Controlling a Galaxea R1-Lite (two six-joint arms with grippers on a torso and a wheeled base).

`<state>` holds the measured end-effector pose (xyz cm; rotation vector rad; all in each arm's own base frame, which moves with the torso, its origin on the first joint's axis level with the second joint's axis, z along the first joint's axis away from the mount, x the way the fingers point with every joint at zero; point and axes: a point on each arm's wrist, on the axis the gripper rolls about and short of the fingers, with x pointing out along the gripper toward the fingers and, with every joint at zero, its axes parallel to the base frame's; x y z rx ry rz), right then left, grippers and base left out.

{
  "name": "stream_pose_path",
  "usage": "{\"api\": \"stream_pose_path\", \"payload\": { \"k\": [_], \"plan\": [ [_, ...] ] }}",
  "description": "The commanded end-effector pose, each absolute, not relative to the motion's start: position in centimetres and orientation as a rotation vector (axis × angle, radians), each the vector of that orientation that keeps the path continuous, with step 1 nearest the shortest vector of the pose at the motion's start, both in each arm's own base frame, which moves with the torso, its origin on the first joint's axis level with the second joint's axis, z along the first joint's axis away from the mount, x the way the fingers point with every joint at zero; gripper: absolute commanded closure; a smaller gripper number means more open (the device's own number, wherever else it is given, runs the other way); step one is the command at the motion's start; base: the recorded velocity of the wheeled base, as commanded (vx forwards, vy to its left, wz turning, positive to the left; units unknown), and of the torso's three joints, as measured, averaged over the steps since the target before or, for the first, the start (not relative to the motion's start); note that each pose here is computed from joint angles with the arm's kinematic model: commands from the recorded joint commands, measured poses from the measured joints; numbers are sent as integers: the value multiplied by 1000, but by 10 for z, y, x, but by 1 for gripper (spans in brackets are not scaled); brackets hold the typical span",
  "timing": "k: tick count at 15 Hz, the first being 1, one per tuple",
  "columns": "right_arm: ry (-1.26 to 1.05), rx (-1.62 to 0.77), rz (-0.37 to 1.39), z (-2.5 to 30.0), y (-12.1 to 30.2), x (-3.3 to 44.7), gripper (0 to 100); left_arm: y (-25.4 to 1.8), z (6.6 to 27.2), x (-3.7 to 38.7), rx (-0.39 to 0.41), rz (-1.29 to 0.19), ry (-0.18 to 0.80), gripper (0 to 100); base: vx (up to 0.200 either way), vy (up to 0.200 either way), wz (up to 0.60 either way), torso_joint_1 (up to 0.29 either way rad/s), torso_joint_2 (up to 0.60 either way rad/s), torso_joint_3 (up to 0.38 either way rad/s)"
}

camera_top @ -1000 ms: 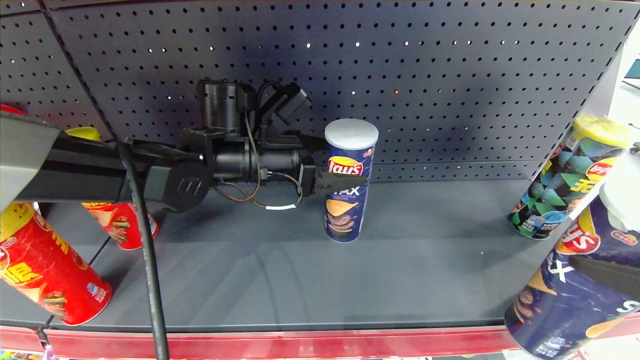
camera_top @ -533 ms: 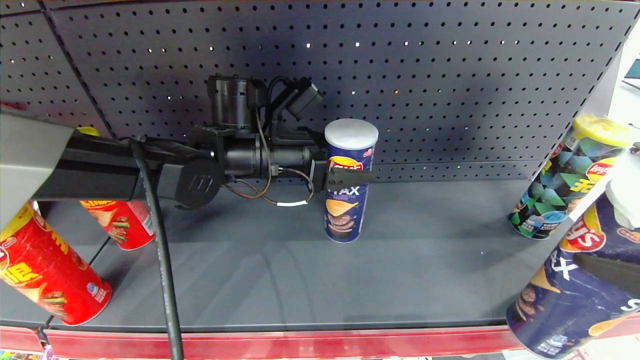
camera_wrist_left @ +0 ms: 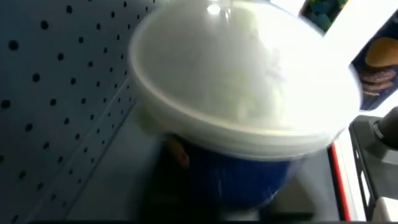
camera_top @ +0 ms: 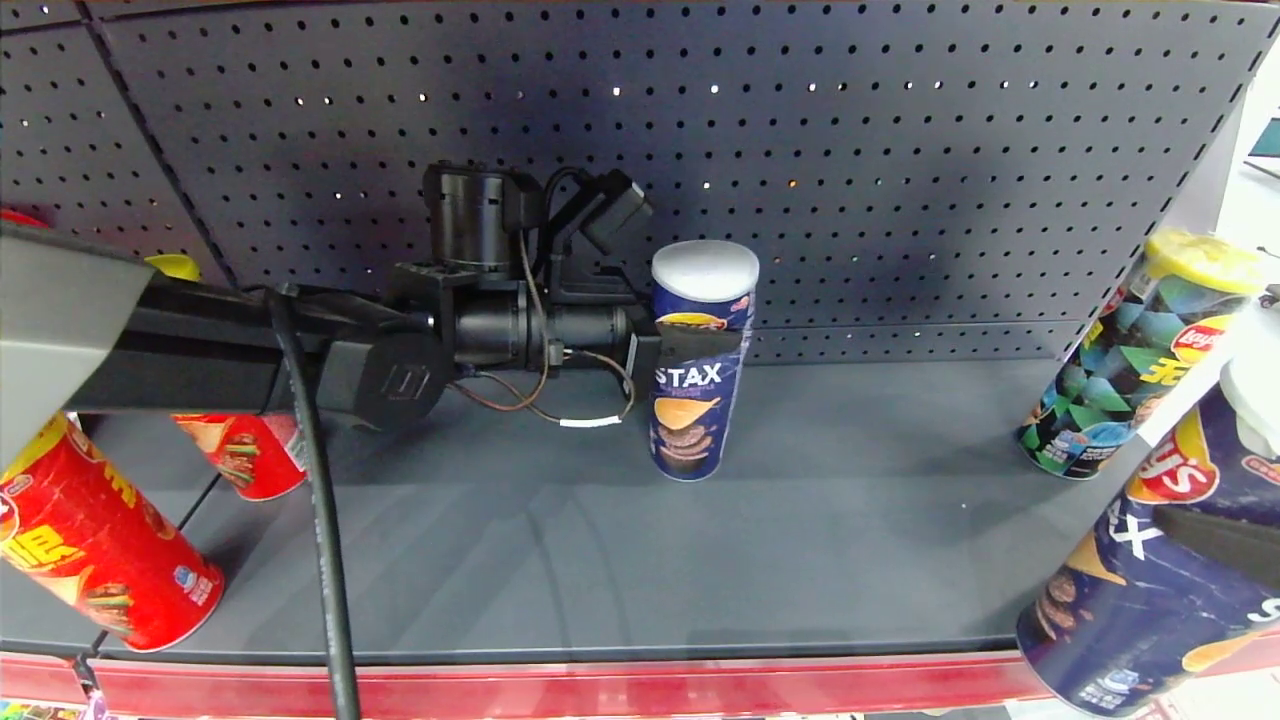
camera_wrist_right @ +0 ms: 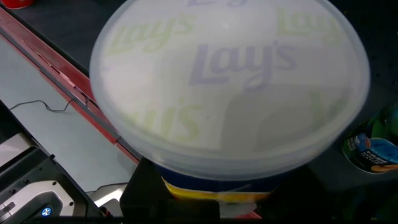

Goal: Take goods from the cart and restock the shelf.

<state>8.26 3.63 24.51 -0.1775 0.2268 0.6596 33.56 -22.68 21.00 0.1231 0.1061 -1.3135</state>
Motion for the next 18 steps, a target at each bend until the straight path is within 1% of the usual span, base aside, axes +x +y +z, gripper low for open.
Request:
{"api": "stream_pose_path", "payload": {
  "k": [1, 3, 6, 10, 15, 18],
  "plan": [
    [221, -178, 660, 246, 36, 82, 100, -217, 216, 315, 122, -1317, 120, 100, 0, 0, 0, 0, 0, 0],
    [221, -178, 664, 246, 36, 82, 100, -207, 219, 292, 122, -1298, 145, 100, 0, 0, 0, 0, 0, 0],
    [223, -177, 665, 246, 36, 82, 100, -201, 228, 260, 79, -1252, 178, 100, 0, 0, 0, 0, 0, 0],
    [222, -177, 667, 246, 36, 82, 100, -190, 219, 233, 87, -1235, 221, 100, 0, 0, 0, 0, 0, 0],
    [222, -177, 667, 246, 36, 82, 100, -177, 218, 214, 92, -1217, 226, 100, 0, 0, 0, 0, 0, 0],
    [219, -177, 668, 246, 36, 82, 100, -171, 210, 202, 93, -1214, 262, 100, 0, 0, 0, 0, 0, 0]
  ]
}}
